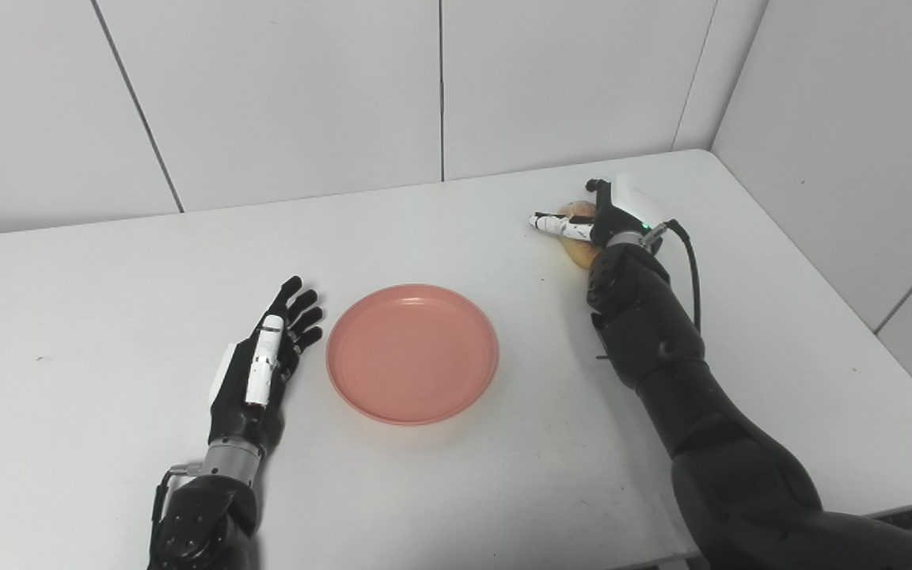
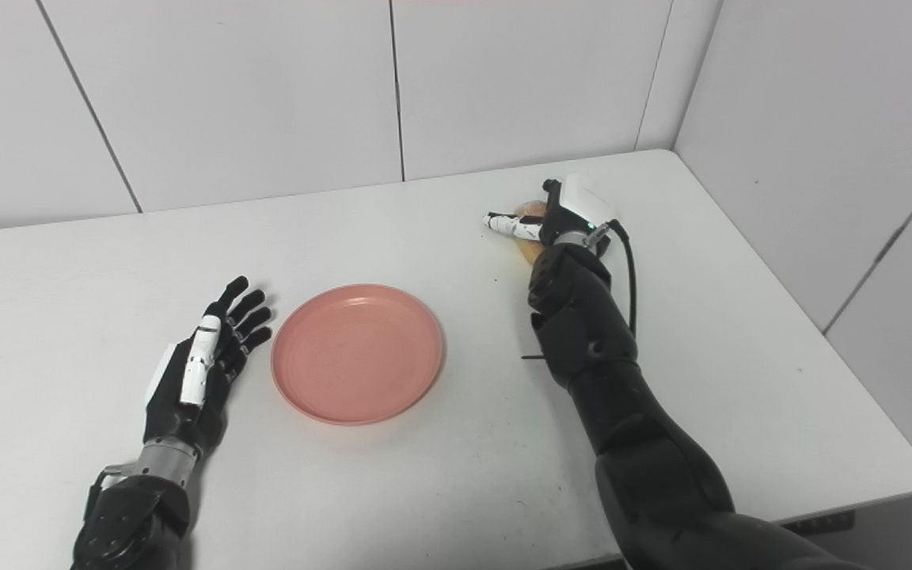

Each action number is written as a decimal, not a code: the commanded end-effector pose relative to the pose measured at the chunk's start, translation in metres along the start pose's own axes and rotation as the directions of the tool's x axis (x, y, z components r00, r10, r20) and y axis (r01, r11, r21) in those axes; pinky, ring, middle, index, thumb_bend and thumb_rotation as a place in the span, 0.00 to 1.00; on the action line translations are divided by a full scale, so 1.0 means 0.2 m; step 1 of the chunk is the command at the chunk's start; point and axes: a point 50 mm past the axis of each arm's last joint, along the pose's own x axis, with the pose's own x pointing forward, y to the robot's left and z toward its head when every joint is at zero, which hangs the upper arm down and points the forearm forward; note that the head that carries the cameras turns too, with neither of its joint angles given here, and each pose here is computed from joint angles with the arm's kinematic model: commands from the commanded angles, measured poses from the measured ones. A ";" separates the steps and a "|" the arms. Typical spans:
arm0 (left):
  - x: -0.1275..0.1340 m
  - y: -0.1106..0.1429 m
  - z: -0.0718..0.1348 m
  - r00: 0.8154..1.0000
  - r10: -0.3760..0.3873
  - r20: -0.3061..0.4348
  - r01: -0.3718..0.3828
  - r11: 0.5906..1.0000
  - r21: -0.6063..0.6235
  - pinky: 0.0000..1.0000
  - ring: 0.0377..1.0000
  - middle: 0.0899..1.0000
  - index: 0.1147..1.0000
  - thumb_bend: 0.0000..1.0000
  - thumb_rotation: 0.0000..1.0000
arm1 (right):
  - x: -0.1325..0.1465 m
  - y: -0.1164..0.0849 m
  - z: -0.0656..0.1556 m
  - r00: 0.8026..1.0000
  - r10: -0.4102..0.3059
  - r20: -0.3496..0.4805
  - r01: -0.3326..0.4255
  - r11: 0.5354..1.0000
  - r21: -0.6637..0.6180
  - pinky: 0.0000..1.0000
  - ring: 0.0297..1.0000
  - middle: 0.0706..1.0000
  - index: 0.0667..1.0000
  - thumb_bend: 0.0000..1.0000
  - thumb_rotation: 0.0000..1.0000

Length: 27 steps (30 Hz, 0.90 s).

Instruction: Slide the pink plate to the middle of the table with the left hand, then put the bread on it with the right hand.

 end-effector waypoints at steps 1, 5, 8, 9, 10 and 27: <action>0.01 -0.02 0.03 1.000 0.001 0.018 -0.001 1.000 0.003 0.89 0.90 0.90 0.89 0.34 1.00 | 0.04 -0.14 0.13 0.996 -0.066 0.059 0.065 0.998 0.026 0.69 0.80 0.83 0.79 0.90 0.52; 0.01 -0.02 0.03 1.000 -0.002 0.017 0.002 1.000 0.005 0.89 0.90 0.90 0.89 0.34 1.00 | 0.04 -0.14 0.13 0.994 -0.087 0.062 0.086 0.996 0.022 0.51 0.63 0.70 0.75 0.88 0.36; 0.01 -0.01 0.02 1.000 -0.002 0.015 0.002 1.000 0.006 0.89 0.90 0.90 0.89 0.35 1.00 | 0.05 -0.14 0.12 0.992 -0.107 0.069 0.107 0.994 0.000 0.41 0.50 0.58 0.66 0.82 0.29; 0.01 -0.01 0.02 1.000 -0.003 0.015 0.003 1.000 0.006 0.89 0.90 0.90 0.89 0.35 1.00 | 0.05 -0.15 0.12 0.991 -0.114 0.075 0.116 0.993 -0.014 0.38 0.46 0.53 0.60 0.78 0.26; 0.01 -0.02 0.02 1.000 -0.003 0.014 0.003 1.000 0.005 0.89 0.90 0.90 0.89 0.35 1.00 | 0.05 -0.15 0.12 0.990 -0.117 0.080 0.119 0.993 -0.025 0.35 0.41 0.48 0.51 0.63 0.20; 0.01 -0.03 0.03 1.000 -0.004 0.007 0.004 1.000 0.001 0.89 0.90 0.90 0.89 0.35 1.00 | 0.03 -0.18 0.15 0.984 -0.121 0.134 0.126 0.992 -0.031 0.26 0.31 0.40 0.45 0.50 0.14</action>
